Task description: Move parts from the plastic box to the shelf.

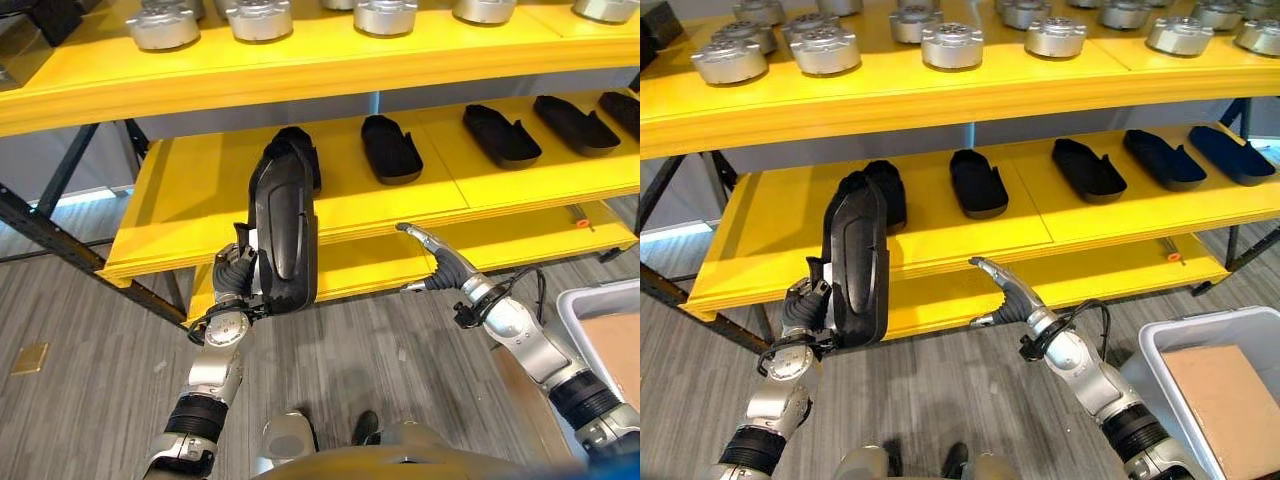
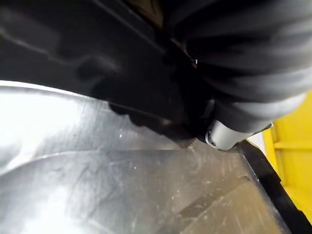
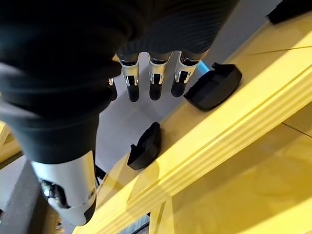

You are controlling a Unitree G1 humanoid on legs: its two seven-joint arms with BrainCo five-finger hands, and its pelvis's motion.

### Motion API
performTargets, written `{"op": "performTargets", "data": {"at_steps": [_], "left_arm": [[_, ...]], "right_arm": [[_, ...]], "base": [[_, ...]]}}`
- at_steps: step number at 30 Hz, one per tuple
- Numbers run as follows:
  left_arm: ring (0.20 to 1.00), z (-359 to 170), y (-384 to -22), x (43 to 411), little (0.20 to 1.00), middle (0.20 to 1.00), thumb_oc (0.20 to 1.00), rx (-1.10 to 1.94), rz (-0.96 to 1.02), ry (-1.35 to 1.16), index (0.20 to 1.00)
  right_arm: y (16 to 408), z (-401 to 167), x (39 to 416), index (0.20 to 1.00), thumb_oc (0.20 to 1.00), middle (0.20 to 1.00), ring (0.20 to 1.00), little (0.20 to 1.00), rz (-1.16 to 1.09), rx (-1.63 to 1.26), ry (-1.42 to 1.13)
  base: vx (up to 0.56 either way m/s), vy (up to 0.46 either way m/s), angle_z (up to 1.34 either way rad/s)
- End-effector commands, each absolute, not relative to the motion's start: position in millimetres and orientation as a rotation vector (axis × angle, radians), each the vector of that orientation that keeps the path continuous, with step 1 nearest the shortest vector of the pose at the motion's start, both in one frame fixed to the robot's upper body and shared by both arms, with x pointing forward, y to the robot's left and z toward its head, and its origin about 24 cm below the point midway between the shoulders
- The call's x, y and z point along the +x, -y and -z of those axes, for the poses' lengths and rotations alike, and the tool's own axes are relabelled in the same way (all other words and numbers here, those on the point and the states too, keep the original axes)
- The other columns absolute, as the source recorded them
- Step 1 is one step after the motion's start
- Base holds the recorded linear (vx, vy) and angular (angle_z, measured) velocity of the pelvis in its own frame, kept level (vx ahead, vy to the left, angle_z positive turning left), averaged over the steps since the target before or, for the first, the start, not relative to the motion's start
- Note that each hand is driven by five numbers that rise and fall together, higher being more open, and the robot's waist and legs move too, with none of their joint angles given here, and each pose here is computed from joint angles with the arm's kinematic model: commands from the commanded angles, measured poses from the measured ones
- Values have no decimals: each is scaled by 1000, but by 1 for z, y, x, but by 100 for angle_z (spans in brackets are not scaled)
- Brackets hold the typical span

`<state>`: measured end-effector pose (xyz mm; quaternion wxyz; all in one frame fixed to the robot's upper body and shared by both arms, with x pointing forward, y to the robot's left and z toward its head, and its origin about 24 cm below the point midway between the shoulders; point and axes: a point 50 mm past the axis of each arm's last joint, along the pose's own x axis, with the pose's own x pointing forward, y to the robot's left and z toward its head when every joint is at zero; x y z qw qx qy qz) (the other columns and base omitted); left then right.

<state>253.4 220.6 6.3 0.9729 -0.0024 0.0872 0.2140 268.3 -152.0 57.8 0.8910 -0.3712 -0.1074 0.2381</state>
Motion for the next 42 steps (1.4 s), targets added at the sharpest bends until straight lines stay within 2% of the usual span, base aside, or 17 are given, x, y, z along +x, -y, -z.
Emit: {"op": "performTargets", "data": {"at_steps": [1, 14, 23, 35, 42], "left_arm": [[200, -44, -232, 263, 200, 200, 200, -56, -466, 38, 200], [200, -50, -229, 271, 200, 200, 200, -9, -479, 80, 200], [200, -63, -245, 258, 200, 200, 200, 28, -549, 134, 200], [200, -71, -249, 266, 200, 200, 200, 94, -462, 165, 200], [200, -74, -252, 268, 200, 200, 200, 122, -508, 175, 200]], "right_arm": [[143, -80, 266, 1000, 1000, 1000, 1000, 1000, -524, -727, 361], [142, -77, 259, 1000, 1000, 1000, 1000, 1000, -484, -688, 336], [137, -82, 260, 1000, 1000, 1000, 1000, 1000, -467, -679, 372], [122, -101, 272, 1000, 1000, 1000, 1000, 1000, -476, -702, 457], [123, -102, 266, 1000, 1000, 1000, 1000, 1000, -490, -636, 506]], "base": [[161, 211, -34], [184, 202, 9], [55, 33, 7], [68, 128, -4], [77, -169, -9]]}}
